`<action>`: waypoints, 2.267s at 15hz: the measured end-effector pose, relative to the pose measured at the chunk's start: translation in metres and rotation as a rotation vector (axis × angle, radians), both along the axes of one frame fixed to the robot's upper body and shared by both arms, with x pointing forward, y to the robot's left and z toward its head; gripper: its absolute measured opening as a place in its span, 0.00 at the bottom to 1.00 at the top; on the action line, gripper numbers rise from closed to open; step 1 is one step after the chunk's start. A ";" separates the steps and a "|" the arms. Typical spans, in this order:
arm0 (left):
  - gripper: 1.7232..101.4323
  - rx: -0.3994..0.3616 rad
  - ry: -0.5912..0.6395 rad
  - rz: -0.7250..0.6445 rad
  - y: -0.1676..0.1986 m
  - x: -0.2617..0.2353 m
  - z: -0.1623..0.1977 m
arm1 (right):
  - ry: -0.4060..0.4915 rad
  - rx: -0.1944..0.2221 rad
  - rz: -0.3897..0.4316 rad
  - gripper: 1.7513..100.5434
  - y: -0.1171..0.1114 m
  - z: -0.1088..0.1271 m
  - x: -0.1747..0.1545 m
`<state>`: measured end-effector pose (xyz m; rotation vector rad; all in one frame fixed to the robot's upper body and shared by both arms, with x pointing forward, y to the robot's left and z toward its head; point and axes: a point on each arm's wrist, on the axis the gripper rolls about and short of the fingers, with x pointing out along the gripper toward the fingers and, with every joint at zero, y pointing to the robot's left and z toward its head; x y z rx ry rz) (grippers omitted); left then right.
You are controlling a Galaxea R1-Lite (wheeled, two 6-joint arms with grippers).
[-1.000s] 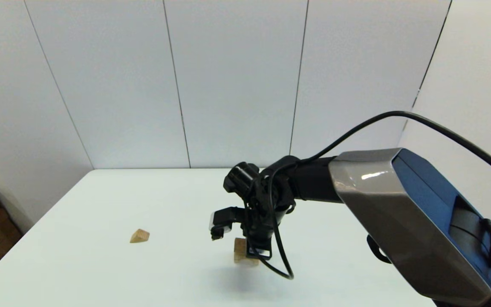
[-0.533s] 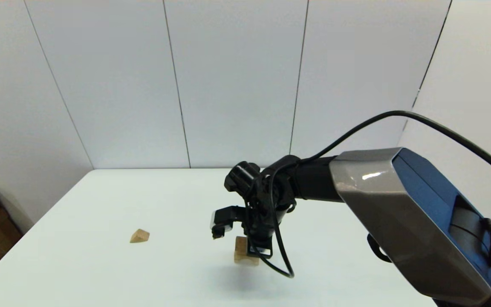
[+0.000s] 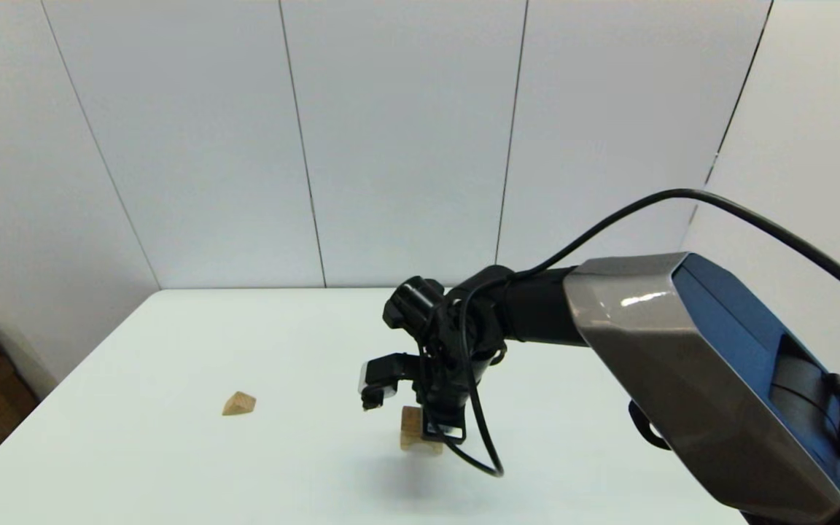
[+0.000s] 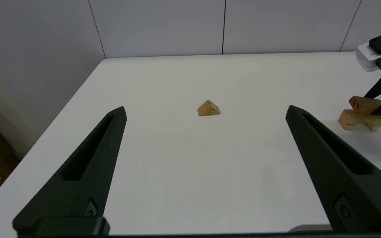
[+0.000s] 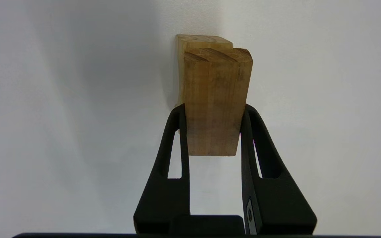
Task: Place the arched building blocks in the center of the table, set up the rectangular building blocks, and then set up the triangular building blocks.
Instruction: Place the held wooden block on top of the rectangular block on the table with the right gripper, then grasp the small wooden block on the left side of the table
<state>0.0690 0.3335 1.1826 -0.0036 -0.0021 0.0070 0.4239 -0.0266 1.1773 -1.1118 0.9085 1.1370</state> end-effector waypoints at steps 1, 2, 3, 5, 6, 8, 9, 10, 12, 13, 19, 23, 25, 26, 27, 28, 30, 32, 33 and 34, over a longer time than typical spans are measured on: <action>0.96 0.001 0.000 0.000 0.000 0.000 0.000 | 0.000 0.000 0.001 0.23 0.000 0.000 0.000; 0.96 0.000 0.000 0.000 0.000 0.000 0.000 | 0.001 0.000 0.002 0.23 0.000 0.000 0.000; 0.96 0.000 0.000 0.000 0.000 0.000 0.000 | 0.001 0.000 0.002 0.23 0.001 0.000 -0.001; 0.96 0.000 0.000 0.000 0.000 0.000 0.000 | 0.002 0.000 0.005 0.23 0.002 0.000 -0.002; 0.96 0.001 0.000 0.000 0.000 0.000 0.000 | 0.003 -0.001 0.007 0.23 0.002 -0.001 -0.002; 0.96 0.000 0.000 0.000 0.000 0.000 0.000 | 0.004 -0.003 0.009 0.23 0.003 -0.001 -0.003; 0.96 0.000 0.000 0.000 0.000 0.000 0.000 | 0.005 -0.003 0.010 0.23 0.003 -0.001 -0.003; 0.96 0.000 0.000 0.000 0.000 0.000 0.000 | 0.005 -0.004 0.010 0.23 0.003 -0.002 -0.003; 0.96 0.000 0.000 0.000 0.000 0.000 0.000 | 0.005 -0.003 0.010 0.23 0.003 -0.003 -0.003; 0.96 0.001 0.000 0.000 0.000 0.000 0.000 | 0.005 -0.004 0.010 0.23 0.003 -0.003 -0.003; 0.96 0.000 0.000 0.000 0.000 0.000 0.000 | -0.001 -0.003 0.005 0.23 0.002 -0.002 -0.001; 0.96 0.000 0.000 0.000 0.000 0.000 0.000 | -0.002 -0.005 0.000 0.23 0.001 -0.002 0.000; 0.96 0.000 0.000 0.000 0.000 0.000 0.000 | -0.002 -0.005 0.000 0.29 0.001 -0.003 0.000; 0.96 0.000 0.000 0.000 0.000 0.000 0.000 | -0.002 -0.006 0.000 0.37 0.001 -0.003 0.000; 0.96 0.000 0.000 0.000 0.000 0.000 0.000 | -0.002 -0.006 0.000 0.45 0.001 -0.003 0.000; 0.96 0.000 0.000 0.000 0.000 0.000 0.000 | -0.003 -0.007 -0.001 0.51 0.001 -0.003 0.000; 0.96 0.000 0.000 0.000 0.000 0.000 0.000 | -0.003 -0.006 -0.002 0.61 0.001 -0.003 0.000; 0.96 -0.001 0.000 0.000 0.000 0.000 0.000 | -0.004 -0.005 -0.003 0.70 0.001 -0.002 0.000; 0.96 0.000 0.000 0.000 0.000 0.000 0.000 | -0.005 -0.002 -0.005 0.73 0.001 -0.001 0.001; 0.96 0.000 0.000 0.000 0.000 0.000 0.000 | -0.012 0.002 -0.010 0.76 -0.001 0.002 0.002</action>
